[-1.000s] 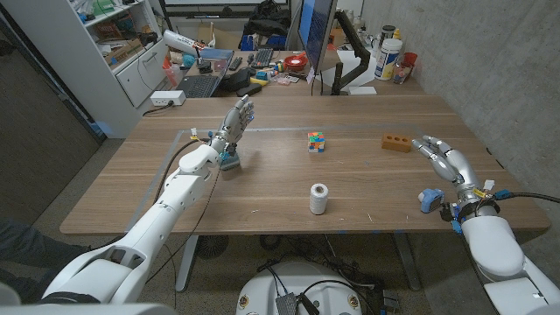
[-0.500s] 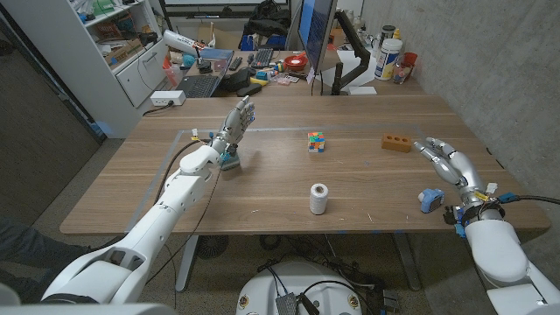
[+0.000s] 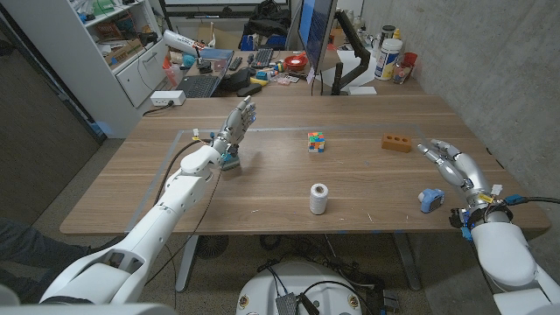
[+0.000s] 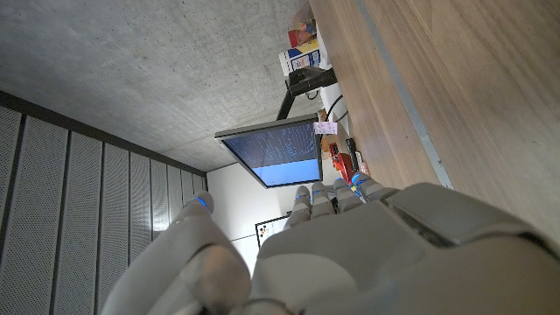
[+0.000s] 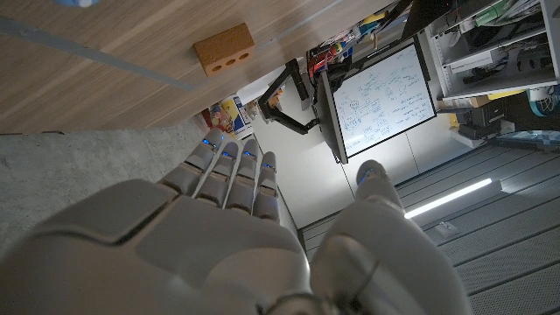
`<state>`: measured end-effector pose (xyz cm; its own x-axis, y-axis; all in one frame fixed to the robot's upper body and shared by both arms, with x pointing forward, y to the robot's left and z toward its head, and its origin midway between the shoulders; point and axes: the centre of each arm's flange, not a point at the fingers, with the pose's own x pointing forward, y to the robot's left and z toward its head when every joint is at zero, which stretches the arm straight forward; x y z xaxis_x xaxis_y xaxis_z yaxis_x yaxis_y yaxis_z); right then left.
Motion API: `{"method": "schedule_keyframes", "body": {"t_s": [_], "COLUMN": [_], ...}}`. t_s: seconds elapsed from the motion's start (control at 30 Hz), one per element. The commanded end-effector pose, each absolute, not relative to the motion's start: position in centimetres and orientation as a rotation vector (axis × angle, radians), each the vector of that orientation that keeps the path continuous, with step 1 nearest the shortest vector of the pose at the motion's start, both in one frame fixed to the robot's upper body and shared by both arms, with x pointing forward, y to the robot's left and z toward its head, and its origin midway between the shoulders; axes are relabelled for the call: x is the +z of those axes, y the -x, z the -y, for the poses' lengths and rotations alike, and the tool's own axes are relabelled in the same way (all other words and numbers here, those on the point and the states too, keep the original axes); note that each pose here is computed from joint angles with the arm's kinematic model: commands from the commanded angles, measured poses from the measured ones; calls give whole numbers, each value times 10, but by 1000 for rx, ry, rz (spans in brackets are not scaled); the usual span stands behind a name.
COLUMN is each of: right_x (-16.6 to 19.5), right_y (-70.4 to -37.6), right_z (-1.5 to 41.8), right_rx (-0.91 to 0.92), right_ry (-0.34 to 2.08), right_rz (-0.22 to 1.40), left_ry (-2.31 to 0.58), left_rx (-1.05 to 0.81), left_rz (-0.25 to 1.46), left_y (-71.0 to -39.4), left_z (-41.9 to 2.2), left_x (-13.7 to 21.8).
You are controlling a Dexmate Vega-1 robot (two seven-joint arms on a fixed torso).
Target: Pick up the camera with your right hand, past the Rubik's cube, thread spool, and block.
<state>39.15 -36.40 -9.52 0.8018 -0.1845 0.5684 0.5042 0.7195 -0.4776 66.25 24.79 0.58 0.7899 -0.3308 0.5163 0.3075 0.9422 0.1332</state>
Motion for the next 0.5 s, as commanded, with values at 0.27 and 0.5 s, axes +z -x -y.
{"method": "schedule_keyframes", "body": {"t_s": [0.27, 0.5], "right_x": [-99, -100], "right_y": [-383, -382], "right_z": [362, 361], "right_rx": [-457, -462], "right_ry": [783, 789], "right_rz": [452, 451], "left_ry": [-47, -49], "left_rx": [-340, -342], "left_rz": [560, 557], "left_y": [-661, -662], "left_z": [-246, -245], "left_x": [5, 5]}}
